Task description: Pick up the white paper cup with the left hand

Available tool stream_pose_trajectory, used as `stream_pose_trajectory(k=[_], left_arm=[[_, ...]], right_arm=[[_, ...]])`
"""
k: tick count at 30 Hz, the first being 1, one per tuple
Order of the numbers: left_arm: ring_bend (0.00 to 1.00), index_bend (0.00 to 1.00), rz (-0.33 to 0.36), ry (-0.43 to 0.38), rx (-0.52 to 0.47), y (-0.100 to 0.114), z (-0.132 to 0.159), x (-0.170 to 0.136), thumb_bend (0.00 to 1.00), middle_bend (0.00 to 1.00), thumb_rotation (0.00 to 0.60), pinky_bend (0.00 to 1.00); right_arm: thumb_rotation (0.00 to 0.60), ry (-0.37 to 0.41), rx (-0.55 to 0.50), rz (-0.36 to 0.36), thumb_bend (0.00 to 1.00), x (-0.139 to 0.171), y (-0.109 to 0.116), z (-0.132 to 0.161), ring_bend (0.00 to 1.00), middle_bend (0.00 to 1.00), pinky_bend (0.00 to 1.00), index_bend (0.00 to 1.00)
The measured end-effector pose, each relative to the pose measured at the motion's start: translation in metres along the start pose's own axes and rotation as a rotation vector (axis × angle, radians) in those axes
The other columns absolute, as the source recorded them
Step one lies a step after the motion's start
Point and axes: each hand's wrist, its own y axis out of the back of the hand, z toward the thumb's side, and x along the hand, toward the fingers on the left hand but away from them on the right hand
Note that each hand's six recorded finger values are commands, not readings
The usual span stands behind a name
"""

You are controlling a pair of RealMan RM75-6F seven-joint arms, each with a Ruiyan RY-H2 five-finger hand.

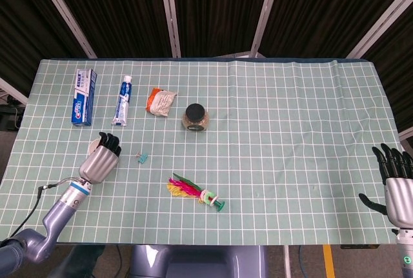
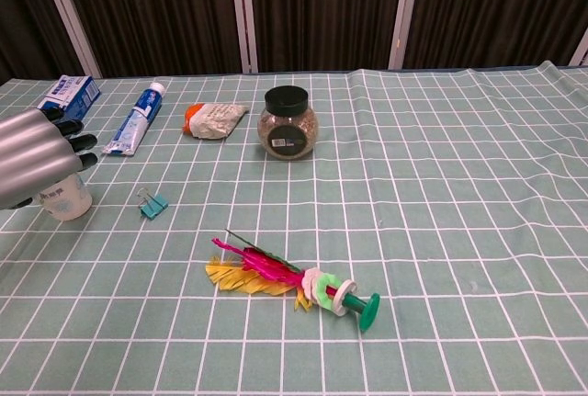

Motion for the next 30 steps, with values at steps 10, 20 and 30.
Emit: stream_pose_trajectory(k=[10,20,30], left_arm=[[0.4,0.55,0.013,0.029,-0.039,0.001,-0.003,0.001,0.0,0.42,0.6,0.47],[0.4,0.54,0.015,0.126,-0.571,0.016,-0.036,-0.005,0.0,0.42,0.6,0.47],[0.38,0.52,-0.181,0.083,-1.343,0.001,-0.052,-0.018,0.0,0.4,0.6,0.46]], right_arm=[[0.6,0.001,0.0,-0.001,0.0,0.0,0.0,0.0,0.0,0.0,0.0,0.0],[0.6,0.007,0.001,0.0,0.0,0.001,0.0,0.002,0.0,0.0,0.0,0.0],[0.6,0.011,0.007,0.002,0.0,0.002,-0.001,0.005,0.0,0.0,0.0,0.0]])
